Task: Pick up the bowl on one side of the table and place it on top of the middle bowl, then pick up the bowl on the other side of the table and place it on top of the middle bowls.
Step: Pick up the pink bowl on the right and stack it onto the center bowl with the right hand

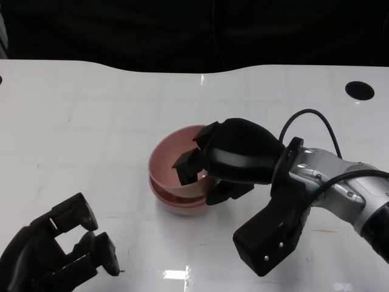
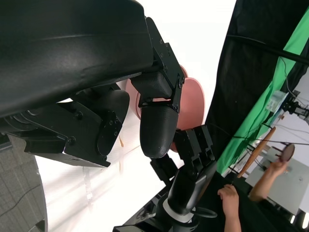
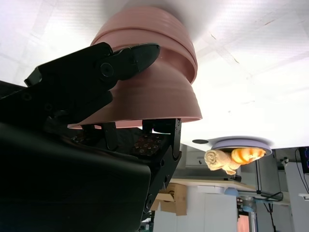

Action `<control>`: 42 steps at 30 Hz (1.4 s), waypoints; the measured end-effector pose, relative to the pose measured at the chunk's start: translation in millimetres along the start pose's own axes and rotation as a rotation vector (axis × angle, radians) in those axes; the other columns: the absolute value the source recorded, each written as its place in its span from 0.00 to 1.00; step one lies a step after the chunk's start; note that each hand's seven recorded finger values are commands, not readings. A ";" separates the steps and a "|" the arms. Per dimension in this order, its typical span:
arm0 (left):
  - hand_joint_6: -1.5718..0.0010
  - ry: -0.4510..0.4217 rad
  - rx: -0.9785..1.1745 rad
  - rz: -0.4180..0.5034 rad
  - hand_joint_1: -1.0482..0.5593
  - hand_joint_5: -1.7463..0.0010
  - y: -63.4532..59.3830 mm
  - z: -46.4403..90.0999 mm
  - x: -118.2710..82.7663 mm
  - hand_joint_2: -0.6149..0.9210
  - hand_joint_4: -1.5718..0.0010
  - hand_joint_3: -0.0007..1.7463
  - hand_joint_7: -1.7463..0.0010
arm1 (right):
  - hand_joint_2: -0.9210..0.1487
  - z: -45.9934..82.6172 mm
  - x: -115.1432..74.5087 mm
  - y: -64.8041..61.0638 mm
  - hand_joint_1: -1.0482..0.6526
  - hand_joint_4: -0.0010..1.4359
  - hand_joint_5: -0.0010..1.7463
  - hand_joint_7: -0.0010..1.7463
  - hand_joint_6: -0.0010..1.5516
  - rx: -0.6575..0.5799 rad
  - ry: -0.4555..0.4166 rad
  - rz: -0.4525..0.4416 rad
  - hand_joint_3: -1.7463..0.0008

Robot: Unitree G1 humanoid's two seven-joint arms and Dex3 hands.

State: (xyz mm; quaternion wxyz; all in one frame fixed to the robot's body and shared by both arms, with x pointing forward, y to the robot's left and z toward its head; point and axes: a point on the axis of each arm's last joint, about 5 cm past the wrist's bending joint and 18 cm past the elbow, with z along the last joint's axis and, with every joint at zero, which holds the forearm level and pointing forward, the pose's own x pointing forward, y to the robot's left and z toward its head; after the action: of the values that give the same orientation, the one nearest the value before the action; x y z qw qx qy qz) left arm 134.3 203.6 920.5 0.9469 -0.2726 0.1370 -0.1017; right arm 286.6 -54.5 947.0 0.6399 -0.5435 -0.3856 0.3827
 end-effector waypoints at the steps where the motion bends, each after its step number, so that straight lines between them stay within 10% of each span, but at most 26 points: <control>1: 0.52 0.001 0.000 0.000 0.69 0.00 -0.1 -0.1 0.1 0.88 0.45 0.80 0.00 | 0.00 0.1 1.0 0.7 0.48 0.58 1.00 0.68 0.51 0.002 -0.002 -0.002 0.94; 29: 0.53 -0.001 -0.002 -0.008 0.69 0.00 -1.0 -0.7 -0.2 0.88 0.48 0.78 0.00 | 0.01 -4.0 2.3 17.1 0.46 0.56 0.98 0.58 0.55 -0.011 0.018 -0.003 0.97; 32: 0.54 -0.002 0.002 -0.005 0.69 0.00 -1.0 -0.9 -0.3 0.88 0.48 0.78 0.00 | 0.00 -4.2 2.1 17.3 0.38 0.56 0.90 0.27 0.61 -0.011 0.020 -0.004 0.96; 34: 0.54 -0.002 0.001 -0.005 0.69 0.00 -1.1 -1.3 -0.3 0.88 0.48 0.78 0.00 | 0.00 -4.1 2.5 15.0 0.20 0.23 0.28 0.06 0.32 -0.018 0.030 0.030 0.83; 36: 0.54 -0.002 0.000 -0.005 0.69 0.00 -1.3 -1.5 -0.3 0.88 0.48 0.78 0.00 | 0.00 -4.0 3.1 10.7 0.10 0.05 0.06 0.01 0.09 -0.032 0.049 0.127 0.73; 42: 0.54 -0.005 0.001 -0.004 0.69 0.00 -2.3 -1.3 -0.2 0.88 0.48 0.78 0.00 | 0.00 -1.5 0.4 15.2 0.00 0.00 0.00 0.00 0.00 -0.083 0.107 0.230 0.58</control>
State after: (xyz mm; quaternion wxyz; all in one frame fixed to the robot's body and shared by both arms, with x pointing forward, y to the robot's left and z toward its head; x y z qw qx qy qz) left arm 133.5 201.1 920.8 0.9472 -0.2725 0.1340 -0.1029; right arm 287.0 -53.0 931.8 0.5882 -0.6299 -0.3017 0.4077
